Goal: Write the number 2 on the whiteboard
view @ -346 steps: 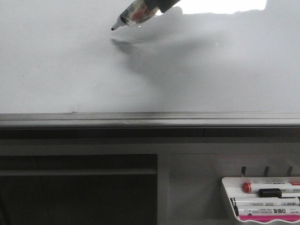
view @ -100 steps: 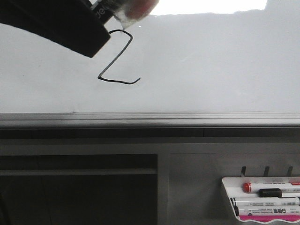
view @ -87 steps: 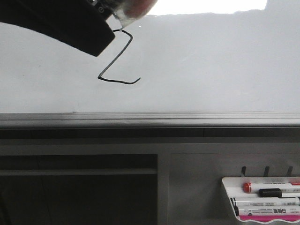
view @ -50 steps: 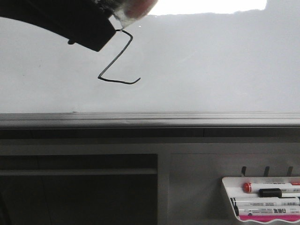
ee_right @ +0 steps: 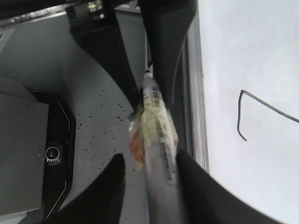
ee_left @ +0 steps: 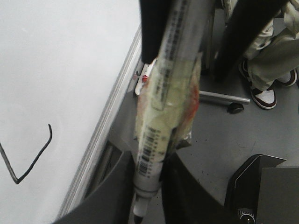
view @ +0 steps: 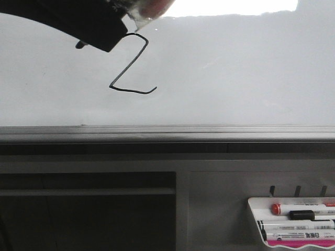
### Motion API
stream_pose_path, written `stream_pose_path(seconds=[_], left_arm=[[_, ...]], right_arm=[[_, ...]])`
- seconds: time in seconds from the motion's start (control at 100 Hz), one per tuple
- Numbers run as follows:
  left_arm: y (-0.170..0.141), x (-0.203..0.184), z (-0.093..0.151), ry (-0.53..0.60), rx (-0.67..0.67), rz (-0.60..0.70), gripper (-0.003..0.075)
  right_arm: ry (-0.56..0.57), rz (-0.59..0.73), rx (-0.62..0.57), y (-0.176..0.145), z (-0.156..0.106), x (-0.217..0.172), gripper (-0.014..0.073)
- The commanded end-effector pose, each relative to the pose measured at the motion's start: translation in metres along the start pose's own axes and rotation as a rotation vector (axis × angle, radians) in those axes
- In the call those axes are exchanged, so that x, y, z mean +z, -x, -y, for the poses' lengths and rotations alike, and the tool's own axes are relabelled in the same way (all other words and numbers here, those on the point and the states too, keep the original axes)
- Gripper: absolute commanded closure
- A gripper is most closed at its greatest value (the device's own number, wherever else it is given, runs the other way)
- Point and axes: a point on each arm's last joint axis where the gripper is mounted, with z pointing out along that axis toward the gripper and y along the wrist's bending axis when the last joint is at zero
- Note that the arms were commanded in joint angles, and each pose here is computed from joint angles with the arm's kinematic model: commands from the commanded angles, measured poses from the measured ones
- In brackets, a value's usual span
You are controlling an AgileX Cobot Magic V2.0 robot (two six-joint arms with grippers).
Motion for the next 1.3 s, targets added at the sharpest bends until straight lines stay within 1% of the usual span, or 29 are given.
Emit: stream_pose_path(seconds=[0.0, 0.07, 0.12, 0.2, 0.27, 0.34, 0.39, 0.51, 0.66, 0.73, 0.79, 0.96, 1.15, 1.29], left_arm=[[0.016, -0.011, -0.003, 0.038, -0.010, 0.095, 0.0659], [0.015, -0.011, -0.005, 0.048, -0.017, 0.092, 0.0661], [0.012, -0.011, -0.009, 0.060, -0.031, 0.085, 0.0661], [0.006, -0.012, -0.018, 0.095, -0.076, 0.074, 0.0661], [-0.001, -0.014, -0.027, 0.132, -0.129, 0.062, 0.0661], [-0.010, -0.019, -0.036, 0.194, -0.179, 0.069, 0.0661], [-0.018, -0.024, -0.043, 0.256, -0.219, 0.084, 0.0661], [-0.044, -0.040, -0.062, 0.460, -0.365, 0.155, 0.0661], [-0.072, -0.065, -0.079, 0.740, -0.526, 0.294, 0.0661], [-0.085, -0.072, -0.087, 0.845, -0.565, 0.323, 0.0661], [-0.096, -0.074, -0.094, 0.902, -0.607, 0.326, 0.0661], [-0.109, -0.068, -0.107, 0.944, -0.647, 0.279, 0.0661], [-0.116, -0.059, -0.120, 0.990, -0.649, 0.272, 0.0661], [-0.119, -0.050, -0.129, 0.970, -0.676, 0.239, 0.0661]], right_arm=[[-0.056, 0.056, -0.014, 0.006, 0.002, -0.015, 0.0307], [-0.056, 0.030, -0.013, 0.002, 0.003, -0.019, 0.0300], [-0.073, 0.010, 0.014, -0.002, 0.005, -0.026, 0.0300], [-0.127, -0.008, 0.101, -0.010, 0.008, -0.045, 0.0300], [-0.208, -0.027, 0.199, -0.021, 0.010, -0.063, 0.0301], [-0.282, -0.061, 0.299, -0.034, 0.010, -0.082, 0.0302], [-0.322, -0.084, 0.363, -0.044, 0.009, -0.093, 0.0304], [-0.387, -0.103, 0.438, -0.060, -0.001, -0.111, 0.0304], [-0.445, -0.085, 0.454, -0.071, -0.013, -0.115, 0.0304], [-0.446, -0.084, 0.456, -0.074, -0.016, -0.112, 0.0304], [-0.442, -0.089, 0.458, -0.076, -0.017, -0.110, 0.0304], [-0.427, -0.101, 0.467, -0.079, -0.018, -0.105, 0.0304], [-0.447, -0.083, 0.463, -0.078, -0.016, -0.105, 0.0304], [-0.448, -0.082, 0.463, -0.078, -0.016, -0.105, 0.0304]])
